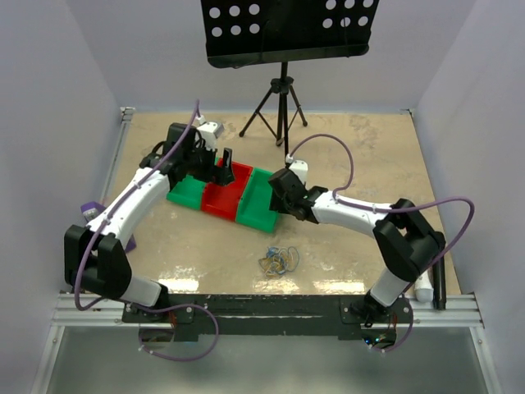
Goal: Untangle the cables
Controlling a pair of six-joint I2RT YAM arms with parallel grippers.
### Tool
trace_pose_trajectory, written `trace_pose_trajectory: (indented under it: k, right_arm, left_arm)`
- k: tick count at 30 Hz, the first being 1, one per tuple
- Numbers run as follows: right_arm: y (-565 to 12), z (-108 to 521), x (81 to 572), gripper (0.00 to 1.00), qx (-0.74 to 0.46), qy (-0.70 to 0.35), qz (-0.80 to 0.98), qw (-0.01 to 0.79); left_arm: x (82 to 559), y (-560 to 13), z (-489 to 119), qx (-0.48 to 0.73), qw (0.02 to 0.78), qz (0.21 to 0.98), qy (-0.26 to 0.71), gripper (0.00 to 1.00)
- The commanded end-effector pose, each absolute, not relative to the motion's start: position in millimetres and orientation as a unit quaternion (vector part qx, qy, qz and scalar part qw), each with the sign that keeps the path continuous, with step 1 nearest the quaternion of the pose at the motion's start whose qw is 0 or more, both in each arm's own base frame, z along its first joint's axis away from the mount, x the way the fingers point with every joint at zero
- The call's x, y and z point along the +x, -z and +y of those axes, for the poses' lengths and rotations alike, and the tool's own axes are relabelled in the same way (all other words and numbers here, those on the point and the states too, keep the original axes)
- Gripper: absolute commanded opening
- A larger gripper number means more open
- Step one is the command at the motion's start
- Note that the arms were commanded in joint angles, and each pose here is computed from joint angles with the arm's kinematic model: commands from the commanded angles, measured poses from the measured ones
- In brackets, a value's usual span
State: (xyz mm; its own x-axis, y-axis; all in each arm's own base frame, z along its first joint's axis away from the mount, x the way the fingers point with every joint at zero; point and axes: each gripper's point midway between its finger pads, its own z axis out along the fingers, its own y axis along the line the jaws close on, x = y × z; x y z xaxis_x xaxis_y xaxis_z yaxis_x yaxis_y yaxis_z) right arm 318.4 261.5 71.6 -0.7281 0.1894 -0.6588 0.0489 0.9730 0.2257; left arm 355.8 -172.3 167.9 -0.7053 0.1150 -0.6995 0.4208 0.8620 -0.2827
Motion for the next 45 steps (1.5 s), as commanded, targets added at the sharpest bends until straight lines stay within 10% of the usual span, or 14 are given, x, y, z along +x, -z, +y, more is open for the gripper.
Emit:
trace_pose_trajectory:
  k: [1, 6, 29, 36, 45]
  right_arm:
    - [-74.5, 257.8, 334.4, 0.43, 0.064, -0.077, 0.916, 0.389]
    - [-72.4, 235.4, 328.3, 0.20, 0.080, -0.052, 0.915, 0.393]
    - [-85.9, 124.0, 348.8, 0.32, 0.130, 0.107, 0.889, 0.425]
    - [-97.8, 119.2, 362.9, 0.60, 0.131, 0.114, 0.883, 0.436]
    - [-164.6, 156.7, 319.3, 0.70, 0.124, -0.044, 0.875, 0.467]
  left_arm:
    - [347.4, -207.3, -163.7, 0.231, 0.380, 0.875, 0.191, 1.00]
    - [344.1, -213.4, -162.6, 0.256, 0.378, 0.870, 0.186, 1.00]
    - [312.1, -179.9, -170.3, 0.330, 0.351, 0.848, 0.220, 1.00]
    - [294.7, -173.0, -182.3, 0.351, 0.360, 0.823, 0.265, 0.95]
    - [254.1, -177.8, -222.6, 0.449, 0.325, 0.777, 0.298, 0.97]
